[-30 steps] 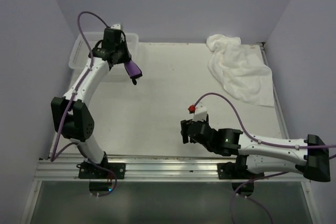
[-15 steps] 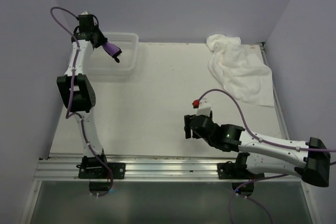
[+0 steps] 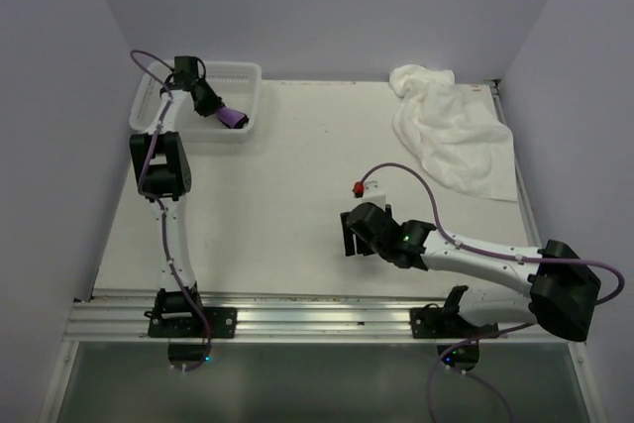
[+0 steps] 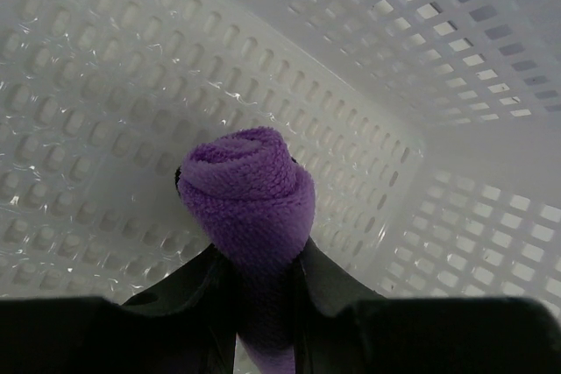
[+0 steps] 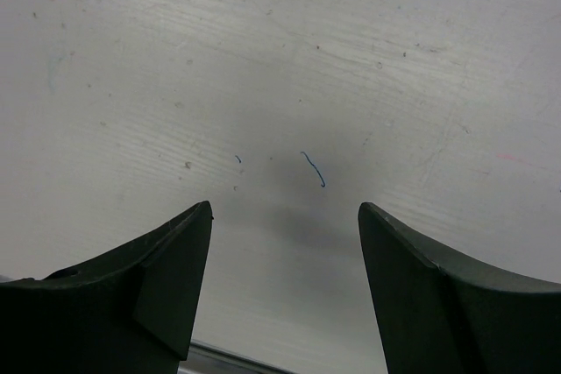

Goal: Roll the towels
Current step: Place the rolled towel into the container

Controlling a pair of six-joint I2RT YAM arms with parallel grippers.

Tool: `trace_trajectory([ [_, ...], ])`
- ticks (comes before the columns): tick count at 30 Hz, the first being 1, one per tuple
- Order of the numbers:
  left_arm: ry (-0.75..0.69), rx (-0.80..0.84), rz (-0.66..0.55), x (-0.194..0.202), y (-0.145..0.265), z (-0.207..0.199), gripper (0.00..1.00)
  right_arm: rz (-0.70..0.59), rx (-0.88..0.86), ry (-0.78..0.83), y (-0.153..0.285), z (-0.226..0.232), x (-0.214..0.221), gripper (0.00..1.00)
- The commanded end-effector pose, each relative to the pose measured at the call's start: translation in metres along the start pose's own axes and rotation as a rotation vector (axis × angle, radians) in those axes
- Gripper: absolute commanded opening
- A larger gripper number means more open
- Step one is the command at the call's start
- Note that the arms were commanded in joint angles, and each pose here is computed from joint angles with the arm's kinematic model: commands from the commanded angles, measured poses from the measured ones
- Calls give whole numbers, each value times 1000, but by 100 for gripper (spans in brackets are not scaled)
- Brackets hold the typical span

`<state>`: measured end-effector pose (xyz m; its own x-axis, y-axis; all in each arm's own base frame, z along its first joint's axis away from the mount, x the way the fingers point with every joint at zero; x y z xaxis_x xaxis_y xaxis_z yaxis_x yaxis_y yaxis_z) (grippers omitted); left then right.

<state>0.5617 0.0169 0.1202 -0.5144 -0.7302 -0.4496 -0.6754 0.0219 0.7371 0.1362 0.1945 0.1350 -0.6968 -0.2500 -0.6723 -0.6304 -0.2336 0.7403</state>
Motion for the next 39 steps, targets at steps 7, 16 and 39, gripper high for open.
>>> trace_trajectory([
  [7, 4, 52, -38, -4, -12, -4, 38, -35, -66, -23, -6, 13, -25, 72],
  [16, -18, 37, -38, 2, -17, 2, 61, -38, -54, -37, -7, 8, -26, 72],
  [39, -93, 102, -155, -32, 35, -30, 100, -55, -78, -62, -11, 10, -39, 81],
])
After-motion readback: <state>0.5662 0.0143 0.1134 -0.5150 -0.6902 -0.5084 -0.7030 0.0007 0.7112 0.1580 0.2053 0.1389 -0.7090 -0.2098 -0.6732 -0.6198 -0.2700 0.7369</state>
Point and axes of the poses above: each gripper's point midway between its finger pads, its own y axis back along the fingers, its own z axis along the line the jaws close on, x = y × z, the point moved 9 cm from there along y, back along the fingers, and after that the axes turned 9 degrees about y, right-handed, at the moved point
